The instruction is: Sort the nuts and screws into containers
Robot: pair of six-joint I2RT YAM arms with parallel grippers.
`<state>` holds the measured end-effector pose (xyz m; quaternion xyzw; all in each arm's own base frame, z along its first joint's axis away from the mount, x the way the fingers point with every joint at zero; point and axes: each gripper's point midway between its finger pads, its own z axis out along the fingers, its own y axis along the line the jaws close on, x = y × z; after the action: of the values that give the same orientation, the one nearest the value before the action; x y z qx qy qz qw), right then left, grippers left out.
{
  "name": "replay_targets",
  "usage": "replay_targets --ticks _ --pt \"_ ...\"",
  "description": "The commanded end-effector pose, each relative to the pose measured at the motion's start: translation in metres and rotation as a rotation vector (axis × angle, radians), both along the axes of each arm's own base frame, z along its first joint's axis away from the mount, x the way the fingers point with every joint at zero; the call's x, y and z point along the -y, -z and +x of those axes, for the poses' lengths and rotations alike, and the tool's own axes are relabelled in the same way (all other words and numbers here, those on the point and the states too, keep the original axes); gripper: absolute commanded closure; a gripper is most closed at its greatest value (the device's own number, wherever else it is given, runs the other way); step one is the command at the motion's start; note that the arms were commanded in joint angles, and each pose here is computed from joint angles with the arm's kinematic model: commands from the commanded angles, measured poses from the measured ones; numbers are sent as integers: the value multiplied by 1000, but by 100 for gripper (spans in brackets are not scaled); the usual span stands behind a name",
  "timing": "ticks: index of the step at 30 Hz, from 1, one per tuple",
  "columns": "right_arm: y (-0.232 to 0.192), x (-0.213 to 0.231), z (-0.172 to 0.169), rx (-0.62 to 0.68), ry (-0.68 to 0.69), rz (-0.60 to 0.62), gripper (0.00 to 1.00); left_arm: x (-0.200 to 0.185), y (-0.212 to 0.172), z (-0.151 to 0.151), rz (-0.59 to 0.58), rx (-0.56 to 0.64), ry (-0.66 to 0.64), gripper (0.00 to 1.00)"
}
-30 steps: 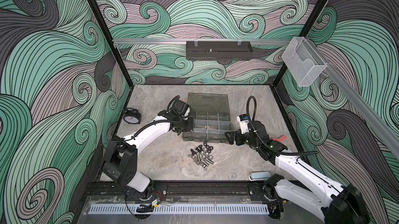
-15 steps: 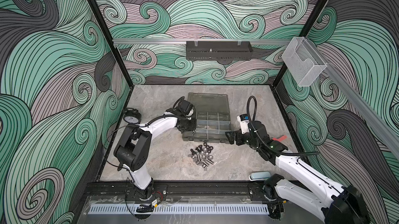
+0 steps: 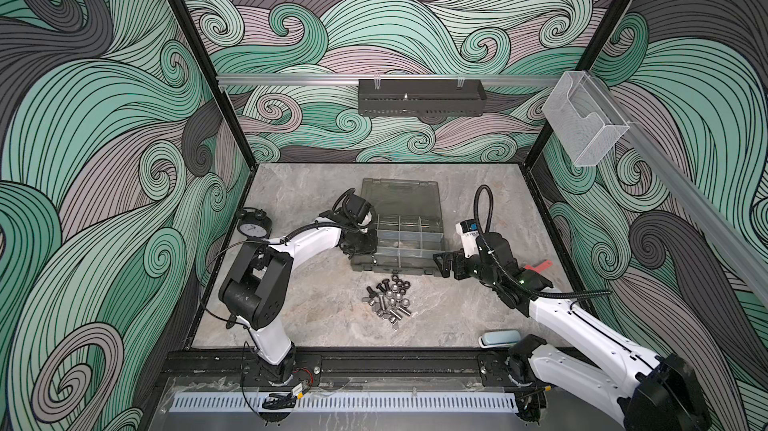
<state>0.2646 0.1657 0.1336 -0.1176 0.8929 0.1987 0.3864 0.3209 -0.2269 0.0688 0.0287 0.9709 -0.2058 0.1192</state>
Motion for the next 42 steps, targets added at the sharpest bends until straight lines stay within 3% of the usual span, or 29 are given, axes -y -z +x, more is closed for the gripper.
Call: replay_targets --ticks 1,19,26,33,42 --pt "-7 -5 2 13 -6 19 1 -1 -15 4 -22 40 -13 76" --pt "-3 -5 1 5 5 27 1 -8 -32 -12 -21 68 19 75" --pt "-3 -10 8 7 4 31 1 -21 -30 -62 -48 -2 54 74" --pt "-2 -16 11 7 -16 41 1 -24 -24 -117 -157 -86 127 70" --pt "3 -19 11 -6 -26 38 1 -11 -8 -146 -317 -156 164 63"
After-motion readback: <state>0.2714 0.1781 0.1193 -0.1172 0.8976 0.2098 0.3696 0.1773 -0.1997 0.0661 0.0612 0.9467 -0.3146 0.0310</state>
